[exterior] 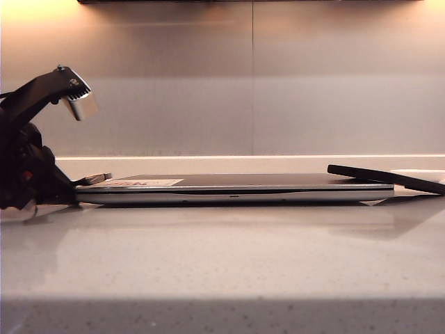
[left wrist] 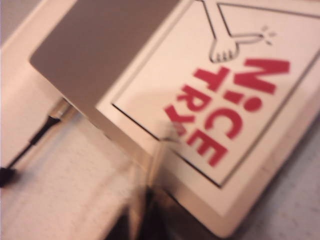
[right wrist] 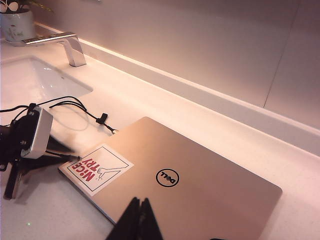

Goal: Pick up the charging cable and the phone, plug the charging cable into the charging port on the phone, and finally place them back on the table.

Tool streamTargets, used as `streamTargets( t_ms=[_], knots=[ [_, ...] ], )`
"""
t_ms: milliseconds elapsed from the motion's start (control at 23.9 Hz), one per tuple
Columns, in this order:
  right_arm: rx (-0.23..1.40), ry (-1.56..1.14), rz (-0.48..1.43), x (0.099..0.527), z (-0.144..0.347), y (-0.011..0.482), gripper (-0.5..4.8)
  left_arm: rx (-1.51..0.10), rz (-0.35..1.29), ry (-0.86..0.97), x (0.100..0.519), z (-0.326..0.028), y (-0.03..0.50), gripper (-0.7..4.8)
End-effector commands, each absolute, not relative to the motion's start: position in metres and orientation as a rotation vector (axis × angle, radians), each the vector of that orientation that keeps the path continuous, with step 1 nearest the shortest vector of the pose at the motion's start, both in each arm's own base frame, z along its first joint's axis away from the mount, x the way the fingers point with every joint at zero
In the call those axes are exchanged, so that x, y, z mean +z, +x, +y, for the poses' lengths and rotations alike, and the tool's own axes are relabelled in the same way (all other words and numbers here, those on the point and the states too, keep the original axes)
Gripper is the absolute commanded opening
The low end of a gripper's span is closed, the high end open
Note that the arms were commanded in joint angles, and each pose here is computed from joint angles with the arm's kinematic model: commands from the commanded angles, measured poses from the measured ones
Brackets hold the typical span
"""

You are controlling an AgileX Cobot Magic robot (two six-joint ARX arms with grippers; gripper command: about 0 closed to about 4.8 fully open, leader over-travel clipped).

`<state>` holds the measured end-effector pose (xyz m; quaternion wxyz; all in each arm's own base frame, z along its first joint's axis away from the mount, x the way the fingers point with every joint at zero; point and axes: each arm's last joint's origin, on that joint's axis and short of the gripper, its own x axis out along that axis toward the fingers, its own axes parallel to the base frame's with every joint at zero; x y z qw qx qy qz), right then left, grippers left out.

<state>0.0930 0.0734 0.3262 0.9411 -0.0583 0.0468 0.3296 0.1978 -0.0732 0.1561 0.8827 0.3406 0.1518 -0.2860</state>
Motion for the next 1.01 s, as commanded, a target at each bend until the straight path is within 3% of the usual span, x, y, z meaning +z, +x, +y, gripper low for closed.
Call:
streamTargets(
  t_ms=[42, 293, 838, 1005],
  knots=[
    [0.671, -0.107, 0.063, 0.331, 0.073, 0.092, -0.06, -0.603, 0.339, 0.708, 0.154, -0.073, 0.197, -0.06],
    [0.67, -0.107, 0.063, 0.331, 0.073, 0.092, -0.06, -0.58, 0.339, 0.63, 0.159, -0.074, 0.2, -0.06],
    [0.658, -0.074, 0.06, 0.332, 0.073, 0.093, -0.06, -0.473, 0.264, 0.162, 0.238, -0.077, 0.207, -0.06],
    [0.535, 0.023, 0.098, 0.331, 0.07, 0.095, -0.06, -0.445, 0.234, -0.068, 0.26, -0.071, 0.19, -0.06]
  ],
)
